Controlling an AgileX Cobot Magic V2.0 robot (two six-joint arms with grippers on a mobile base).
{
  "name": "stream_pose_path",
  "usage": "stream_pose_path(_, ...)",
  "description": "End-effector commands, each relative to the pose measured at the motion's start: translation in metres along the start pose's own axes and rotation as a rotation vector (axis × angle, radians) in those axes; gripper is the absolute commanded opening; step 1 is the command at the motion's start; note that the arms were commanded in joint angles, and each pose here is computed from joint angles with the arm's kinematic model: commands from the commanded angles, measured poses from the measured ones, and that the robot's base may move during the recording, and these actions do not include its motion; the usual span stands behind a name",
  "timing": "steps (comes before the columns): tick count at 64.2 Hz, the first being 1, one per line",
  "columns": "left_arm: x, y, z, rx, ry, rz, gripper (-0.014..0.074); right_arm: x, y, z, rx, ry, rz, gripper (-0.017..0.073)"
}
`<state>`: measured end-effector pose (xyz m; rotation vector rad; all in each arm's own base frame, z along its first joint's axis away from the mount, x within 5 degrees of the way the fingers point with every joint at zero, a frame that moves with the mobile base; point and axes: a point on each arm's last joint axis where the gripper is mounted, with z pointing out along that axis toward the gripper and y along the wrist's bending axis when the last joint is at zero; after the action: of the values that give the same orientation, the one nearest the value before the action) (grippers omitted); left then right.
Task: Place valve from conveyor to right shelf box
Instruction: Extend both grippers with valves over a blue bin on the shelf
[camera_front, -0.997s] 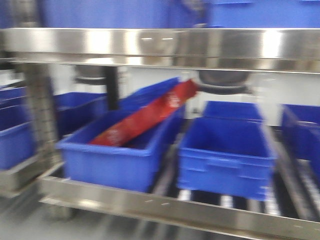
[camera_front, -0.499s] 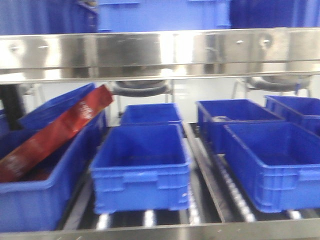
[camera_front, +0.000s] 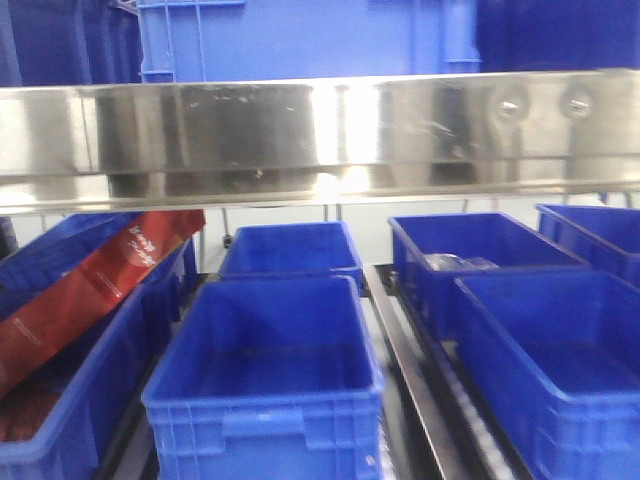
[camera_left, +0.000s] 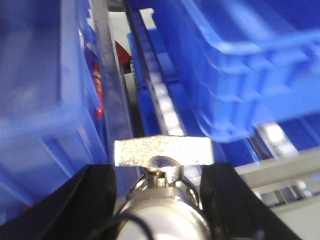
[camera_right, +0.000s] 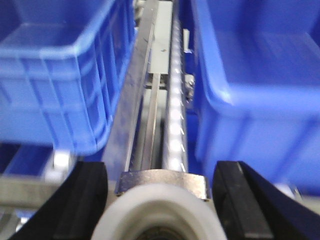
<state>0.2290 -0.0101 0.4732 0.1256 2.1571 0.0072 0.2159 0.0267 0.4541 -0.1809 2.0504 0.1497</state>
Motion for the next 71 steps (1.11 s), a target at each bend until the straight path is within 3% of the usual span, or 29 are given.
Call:
stream_pose_path(1,-0.0064,-0.0009,-0.0074,0.002,-0.069,-0.005,-0.0111,-0.0104,-0.0005,-0.0088,0.012,-0.092,-0.007,-0.0152)
stream_pose_path(71,-0.0064,-0.0009,-0.0074,0.002,-0.069,-0.005,-0.0111,-0.0104,-0.0005,-0.0088,0.012,-0.092,-0.007,-0.0152)
